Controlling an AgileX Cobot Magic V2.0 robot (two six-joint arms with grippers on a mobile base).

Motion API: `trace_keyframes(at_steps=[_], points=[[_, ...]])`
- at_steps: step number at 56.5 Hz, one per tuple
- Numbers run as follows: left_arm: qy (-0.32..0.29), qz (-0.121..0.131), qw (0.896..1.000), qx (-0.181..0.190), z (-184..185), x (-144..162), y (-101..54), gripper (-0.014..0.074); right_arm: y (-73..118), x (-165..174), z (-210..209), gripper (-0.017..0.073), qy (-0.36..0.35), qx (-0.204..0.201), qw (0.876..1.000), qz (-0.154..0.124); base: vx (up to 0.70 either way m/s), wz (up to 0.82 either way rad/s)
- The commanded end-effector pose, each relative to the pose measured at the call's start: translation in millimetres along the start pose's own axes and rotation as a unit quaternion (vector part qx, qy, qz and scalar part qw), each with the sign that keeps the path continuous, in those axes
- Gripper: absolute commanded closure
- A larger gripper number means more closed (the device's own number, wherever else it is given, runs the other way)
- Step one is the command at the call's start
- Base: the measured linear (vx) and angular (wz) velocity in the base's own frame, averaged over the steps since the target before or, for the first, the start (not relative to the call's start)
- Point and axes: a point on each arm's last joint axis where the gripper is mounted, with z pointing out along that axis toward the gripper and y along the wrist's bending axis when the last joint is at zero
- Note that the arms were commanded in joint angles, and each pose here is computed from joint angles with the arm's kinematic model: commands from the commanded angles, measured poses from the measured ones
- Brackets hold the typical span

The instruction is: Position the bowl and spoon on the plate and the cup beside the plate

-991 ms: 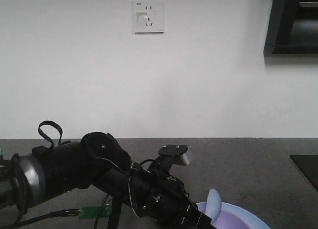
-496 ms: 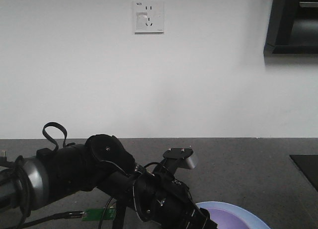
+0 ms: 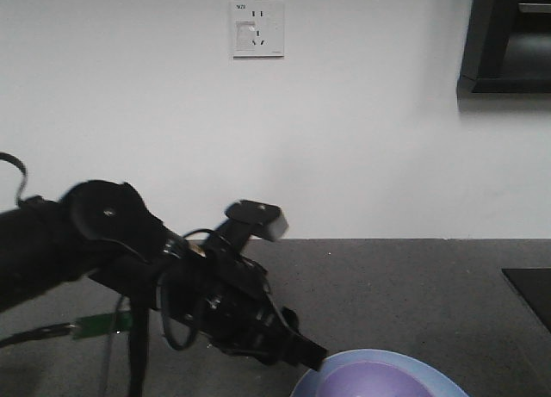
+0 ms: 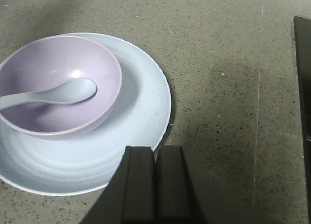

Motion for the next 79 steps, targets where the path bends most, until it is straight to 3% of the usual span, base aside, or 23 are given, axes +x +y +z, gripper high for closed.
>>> trace_keyframes(at_steps=[1,7,16,23,40,57,65,79], points=[[-0.062,0.008,0.996,-0.069,-59,-11,-6.6,0.0097,-2.6,-13,-6,0.0571,-0.047,0.013,0.999,-0.002,0.00,0.00],[-0.054,0.012,0.984,-0.167,-98,-1,1.7,0.0101,-2.5,-12,-6,0.0571,-0.045,0.012,0.999,-0.002,0.00,0.00],[-0.005,-0.007,0.952,-0.307,-146,21,18.1,0.0101,-2.6,-12,-6,0.0571,-0.045,0.013,0.999,-0.002,0.00,0.00],[0.046,-0.024,0.927,-0.370,-167,36,30.3,0.0101,-2.6,-12,-6,0.0571,-0.045,0.013,0.999,-0.002,0.00,0.00],[0.089,-0.080,0.910,-0.396,-174,60,57.2,0.0101,-2.5,-12,-6,0.0571,-0.044,0.012,0.999,-0.002,0.00,0.00],[0.133,-0.100,0.908,-0.385,-139,95,82.6,0.0101,-2.3,-11,-5,0.0568,-0.040,0.011,0.999,-0.002,0.00,0.00],[0.136,-0.131,0.902,-0.389,-131,107,93.8,0.0101,-2.3,-11,-5,0.0568,-0.040,0.011,0.999,-0.002,0.00,0.00],[0.139,-0.158,0.895,-0.394,-129,118,103.7,0.0136,-2.3,-11,-5,0.0568,-0.040,0.011,0.999,-0.002,0.00,0.00]])
